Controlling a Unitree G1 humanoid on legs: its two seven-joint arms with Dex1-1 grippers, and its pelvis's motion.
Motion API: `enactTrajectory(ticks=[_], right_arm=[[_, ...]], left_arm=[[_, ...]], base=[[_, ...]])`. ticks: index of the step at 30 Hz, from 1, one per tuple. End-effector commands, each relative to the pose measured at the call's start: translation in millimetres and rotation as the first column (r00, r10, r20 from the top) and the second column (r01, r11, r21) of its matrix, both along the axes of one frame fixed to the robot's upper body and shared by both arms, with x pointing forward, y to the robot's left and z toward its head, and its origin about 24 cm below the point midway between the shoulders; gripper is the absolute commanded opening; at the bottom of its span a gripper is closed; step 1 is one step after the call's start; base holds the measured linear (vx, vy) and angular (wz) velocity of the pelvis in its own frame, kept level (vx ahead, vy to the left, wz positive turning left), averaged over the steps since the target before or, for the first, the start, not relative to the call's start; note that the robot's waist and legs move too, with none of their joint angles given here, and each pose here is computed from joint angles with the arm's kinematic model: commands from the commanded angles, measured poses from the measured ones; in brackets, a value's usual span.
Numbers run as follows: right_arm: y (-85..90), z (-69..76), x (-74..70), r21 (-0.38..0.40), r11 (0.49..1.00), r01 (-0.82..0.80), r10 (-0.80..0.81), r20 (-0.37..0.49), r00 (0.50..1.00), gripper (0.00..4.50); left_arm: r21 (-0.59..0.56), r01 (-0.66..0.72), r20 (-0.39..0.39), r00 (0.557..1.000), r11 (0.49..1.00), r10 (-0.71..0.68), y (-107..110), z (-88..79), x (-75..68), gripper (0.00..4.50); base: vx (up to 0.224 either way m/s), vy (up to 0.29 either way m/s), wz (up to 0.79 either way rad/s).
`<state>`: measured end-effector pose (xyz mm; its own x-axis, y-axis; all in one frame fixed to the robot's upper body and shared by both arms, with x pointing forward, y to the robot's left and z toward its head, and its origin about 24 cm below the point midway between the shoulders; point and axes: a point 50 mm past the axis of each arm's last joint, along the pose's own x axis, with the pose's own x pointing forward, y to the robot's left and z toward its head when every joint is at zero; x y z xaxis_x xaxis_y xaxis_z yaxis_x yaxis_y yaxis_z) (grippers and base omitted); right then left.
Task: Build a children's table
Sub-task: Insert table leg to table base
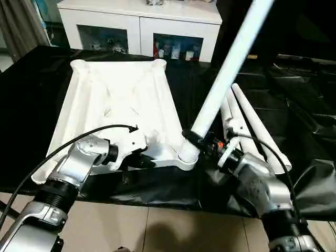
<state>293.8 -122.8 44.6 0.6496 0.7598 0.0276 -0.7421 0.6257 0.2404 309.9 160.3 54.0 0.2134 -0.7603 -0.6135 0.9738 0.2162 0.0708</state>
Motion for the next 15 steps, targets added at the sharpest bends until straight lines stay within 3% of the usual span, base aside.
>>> enactTrajectory(ticks=[1, 7, 15], right_arm=[[2.2, -30.1, -15.0, -0.125, 0.990, -0.071, 0.058, -0.110, 0.992, 1.85], [3.3, -29.8, -15.6, -0.140, 0.984, -0.111, 0.096, -0.106, 0.990, 1.85], [5.3, -32.9, -12.8, -0.179, 0.959, -0.222, 0.192, -0.170, 0.967, 1.85]], left_arm=[[0.018, -0.011, 0.004, 1.000, 1.000, 0.011, -1.6, -2.2, 1.5, 0.00], [0.018, -0.003, -0.001, 1.000, 1.000, 0.003, -4.4, -2.9, 1.1, 0.00], [0.040, 0.077, -0.014, 0.997, 0.996, -0.076, -7.1, -4.8, -4.2, 0.00]], base=[[0.000, 0.000, 0.00], [0.000, 0.000, 0.00], [0.000, 0.000, 0.00]])
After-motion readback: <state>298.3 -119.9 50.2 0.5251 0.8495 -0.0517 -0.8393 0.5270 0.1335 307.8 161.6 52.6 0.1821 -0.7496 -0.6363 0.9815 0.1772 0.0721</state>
